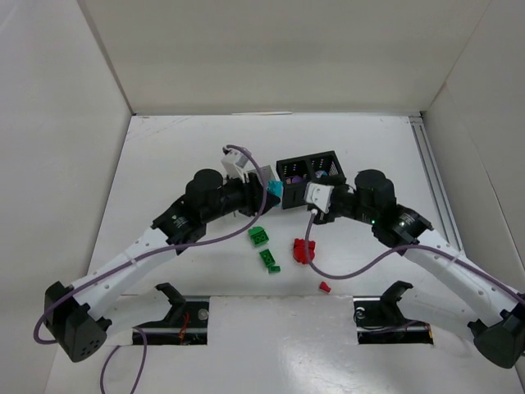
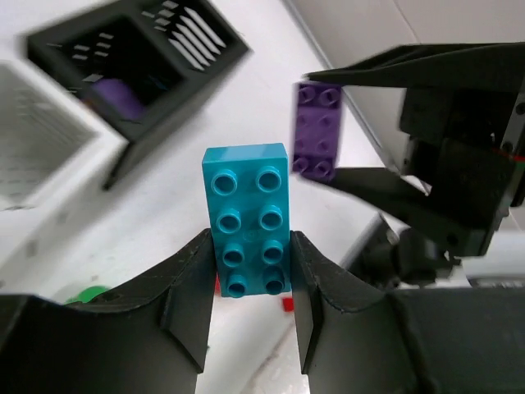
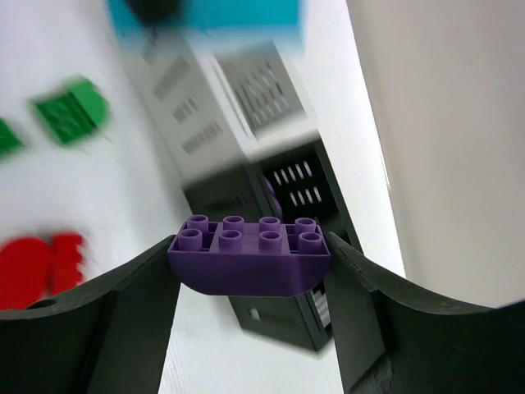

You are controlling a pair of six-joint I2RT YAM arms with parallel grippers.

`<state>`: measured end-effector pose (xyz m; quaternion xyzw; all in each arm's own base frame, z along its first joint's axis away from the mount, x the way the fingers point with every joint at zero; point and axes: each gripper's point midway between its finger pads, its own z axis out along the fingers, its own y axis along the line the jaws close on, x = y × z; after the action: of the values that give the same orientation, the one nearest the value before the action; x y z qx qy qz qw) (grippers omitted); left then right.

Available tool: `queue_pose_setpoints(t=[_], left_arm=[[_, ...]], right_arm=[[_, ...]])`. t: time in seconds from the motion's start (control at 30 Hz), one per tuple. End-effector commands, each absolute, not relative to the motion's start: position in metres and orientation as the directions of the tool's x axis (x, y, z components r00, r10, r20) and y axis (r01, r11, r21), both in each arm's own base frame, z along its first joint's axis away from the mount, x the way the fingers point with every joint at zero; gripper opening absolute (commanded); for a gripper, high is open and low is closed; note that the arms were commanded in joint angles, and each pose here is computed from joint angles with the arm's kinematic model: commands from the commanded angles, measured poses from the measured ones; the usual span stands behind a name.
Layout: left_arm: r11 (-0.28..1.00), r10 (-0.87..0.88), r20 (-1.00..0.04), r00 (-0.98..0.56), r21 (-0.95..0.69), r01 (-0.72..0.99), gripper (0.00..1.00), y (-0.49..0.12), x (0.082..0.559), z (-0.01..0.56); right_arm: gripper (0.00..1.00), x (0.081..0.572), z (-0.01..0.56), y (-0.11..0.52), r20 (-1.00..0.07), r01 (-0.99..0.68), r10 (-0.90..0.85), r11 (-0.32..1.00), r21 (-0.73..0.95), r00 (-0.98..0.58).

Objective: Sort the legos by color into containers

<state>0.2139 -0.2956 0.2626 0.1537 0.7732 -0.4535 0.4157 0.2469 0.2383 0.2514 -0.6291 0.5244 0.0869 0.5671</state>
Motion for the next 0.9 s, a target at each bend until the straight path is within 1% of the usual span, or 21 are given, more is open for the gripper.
queue_pose_setpoints(t=[0.0,0.1,0.2,0.33,0.47,0.53,0.57,0.63,0.7,0.8,0.83,0.87], left_arm=[[0.670,-0.190,-0.801,-0.567,-0.528,0.521,0.00,-0.260,0.231,0.260],[0.707,-0.219,-0.804,-0.553,-0.521,0.479,0.00,-0.249,0.235,0.261],[0.737,-0.239,-0.803,-0.546,-0.517,0.436,0.00,-0.241,0.239,0.259],[0.783,-0.267,-0.795,-0.545,-0.509,0.358,0.00,-0.231,0.255,0.254],[0.808,-0.269,-0.777,-0.569,-0.504,0.305,0.00,-0.226,0.267,0.245],[0.808,-0.269,-0.777,-0.569,-0.504,0.305,0.00,-0.226,0.267,0.245],[0.808,-0.269,-0.777,-0.569,-0.504,0.305,0.00,-0.226,0.267,0.245],[0.819,-0.276,-0.782,-0.559,-0.496,0.289,0.00,-0.222,0.270,0.245],[0.828,-0.280,-0.782,-0.557,-0.490,0.271,0.00,-0.218,0.272,0.243],[0.833,-0.282,-0.784,-0.553,-0.486,0.264,0.01,-0.215,0.271,0.243],[0.833,-0.282,-0.784,-0.553,-0.486,0.264,0.04,-0.215,0.271,0.243],[0.837,-0.285,-0.786,-0.549,-0.484,0.258,0.04,-0.213,0.272,0.243]], right_arm=[[0.28,0.276,0.266,0.197,-0.687,-0.694,-0.650,0.330,-0.640,0.325],[0.28,0.289,0.268,0.181,-0.681,-0.669,-0.671,0.367,-0.647,0.292],[0.28,0.295,0.266,0.183,-0.688,-0.687,-0.662,0.351,-0.636,0.299],[0.30,0.314,0.270,0.205,-0.695,-0.709,-0.636,0.314,-0.631,0.336],[0.30,0.352,0.261,0.227,-0.694,-0.742,-0.648,0.288,-0.605,0.314],[0.31,0.362,0.255,0.237,-0.700,-0.764,-0.645,0.270,-0.586,0.309],[0.34,0.375,0.250,0.239,-0.707,-0.774,-0.649,0.282,-0.567,0.281],[0.34,0.383,0.244,0.246,-0.709,-0.786,-0.649,0.273,-0.555,0.276],[0.37,0.394,0.239,0.252,-0.719,-0.794,-0.646,0.283,-0.538,0.256],[0.48,0.405,0.226,0.253,-0.721,-0.807,-0.656,0.290,-0.515,0.224],[0.60,0.407,0.226,0.254,-0.721,-0.806,-0.656,0.291,-0.515,0.224],[0.64,0.405,0.227,0.257,-0.727,-0.813,-0.646,0.282,-0.510,0.232]])
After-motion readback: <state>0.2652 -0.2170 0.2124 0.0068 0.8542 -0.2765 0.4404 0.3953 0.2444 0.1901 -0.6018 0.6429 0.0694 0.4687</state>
